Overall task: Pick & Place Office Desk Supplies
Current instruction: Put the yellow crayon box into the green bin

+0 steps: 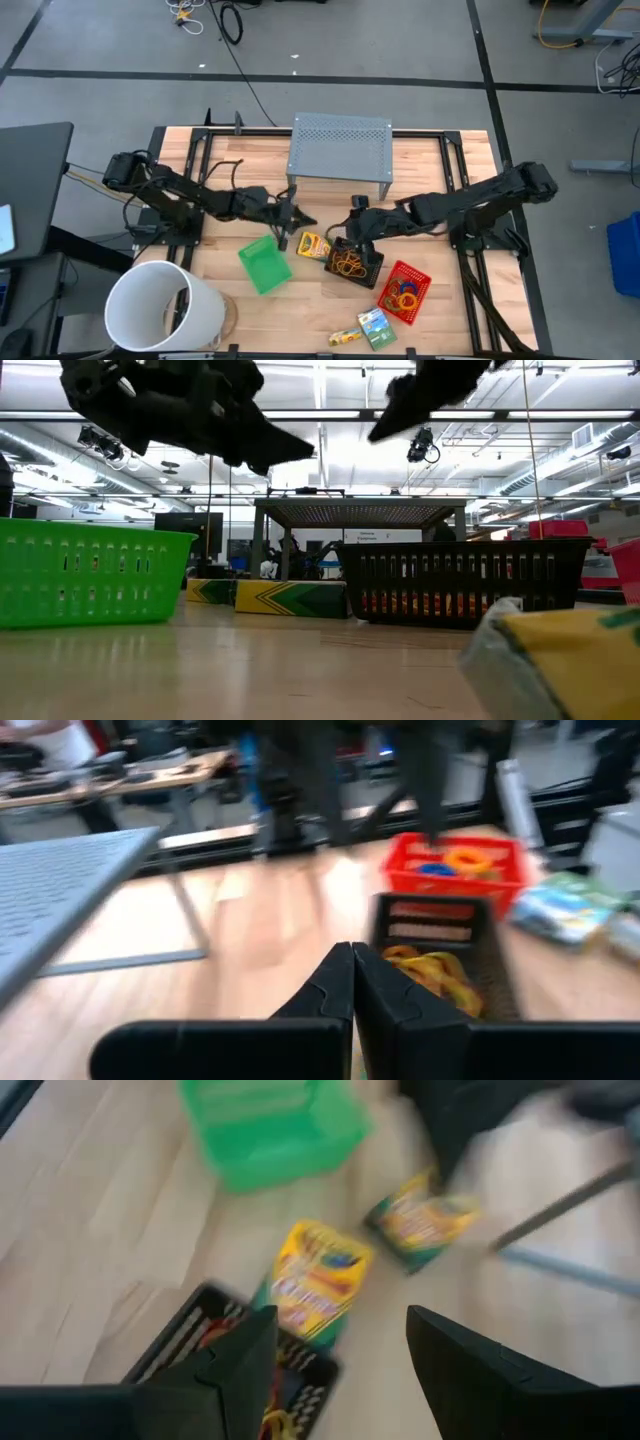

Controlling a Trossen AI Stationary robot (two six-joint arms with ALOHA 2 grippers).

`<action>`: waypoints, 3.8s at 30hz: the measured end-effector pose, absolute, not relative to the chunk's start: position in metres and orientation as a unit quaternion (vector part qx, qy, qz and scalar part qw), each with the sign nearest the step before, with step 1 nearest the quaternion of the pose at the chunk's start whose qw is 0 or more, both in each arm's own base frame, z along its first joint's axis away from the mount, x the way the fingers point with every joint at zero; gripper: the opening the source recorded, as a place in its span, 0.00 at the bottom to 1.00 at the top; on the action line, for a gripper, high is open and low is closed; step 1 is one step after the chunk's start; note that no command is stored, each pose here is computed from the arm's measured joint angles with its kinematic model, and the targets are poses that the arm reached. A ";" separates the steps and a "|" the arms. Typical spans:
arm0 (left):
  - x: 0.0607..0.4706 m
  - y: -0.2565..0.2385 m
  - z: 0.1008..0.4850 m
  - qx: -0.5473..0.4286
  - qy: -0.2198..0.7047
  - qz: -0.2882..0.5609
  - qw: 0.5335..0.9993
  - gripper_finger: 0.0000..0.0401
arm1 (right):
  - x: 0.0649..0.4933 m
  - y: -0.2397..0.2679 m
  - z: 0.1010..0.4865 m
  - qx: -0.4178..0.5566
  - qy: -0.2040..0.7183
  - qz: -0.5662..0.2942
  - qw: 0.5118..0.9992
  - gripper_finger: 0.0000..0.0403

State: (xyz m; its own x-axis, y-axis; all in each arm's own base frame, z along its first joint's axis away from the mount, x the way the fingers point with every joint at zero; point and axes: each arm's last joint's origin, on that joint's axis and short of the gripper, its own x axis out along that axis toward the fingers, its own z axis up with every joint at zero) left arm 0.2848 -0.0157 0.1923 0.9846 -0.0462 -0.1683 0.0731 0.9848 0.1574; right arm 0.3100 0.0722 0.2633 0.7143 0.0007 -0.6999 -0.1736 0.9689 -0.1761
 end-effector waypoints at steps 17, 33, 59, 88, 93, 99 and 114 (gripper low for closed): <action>0.278 0.053 0.197 0.095 0.059 0.125 0.986 0.01 | 0.358 0.055 0.216 -0.148 0.343 0.174 0.911 0.57; 0.194 0.079 0.166 -0.020 0.029 -0.012 0.999 0.01 | 0.362 0.041 0.220 -0.123 0.302 0.248 0.912 0.57; 0.200 0.075 0.137 -0.301 0.295 0.104 0.901 0.37 | 0.354 0.041 0.212 -0.111 0.357 0.250 0.893 0.57; 0.219 0.062 0.120 -0.306 0.372 0.137 0.866 0.37 | 0.353 0.050 0.212 -0.145 0.357 0.245 0.890 0.57; 0.223 0.061 0.119 -0.304 0.375 0.141 0.864 0.28 | 0.353 0.050 0.212 -0.145 0.356 0.244 0.890 0.57; 0.230 0.058 0.125 -0.276 0.375 0.132 0.875 0.03 | 0.353 0.050 0.212 -0.145 0.357 0.244 0.890 0.57; 0.268 0.033 0.180 -0.139 0.439 0.178 0.870 0.00 | 0.353 0.050 0.212 -0.145 0.357 0.244 0.890 0.57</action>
State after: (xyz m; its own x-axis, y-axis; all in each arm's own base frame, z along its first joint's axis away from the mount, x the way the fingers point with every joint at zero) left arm 0.2678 0.0327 0.1803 0.5509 0.1886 -0.8130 -0.4321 0.8978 -0.0845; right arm 0.3530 0.0503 0.2119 0.6262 0.3311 -0.7058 -0.5383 0.8385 -0.0842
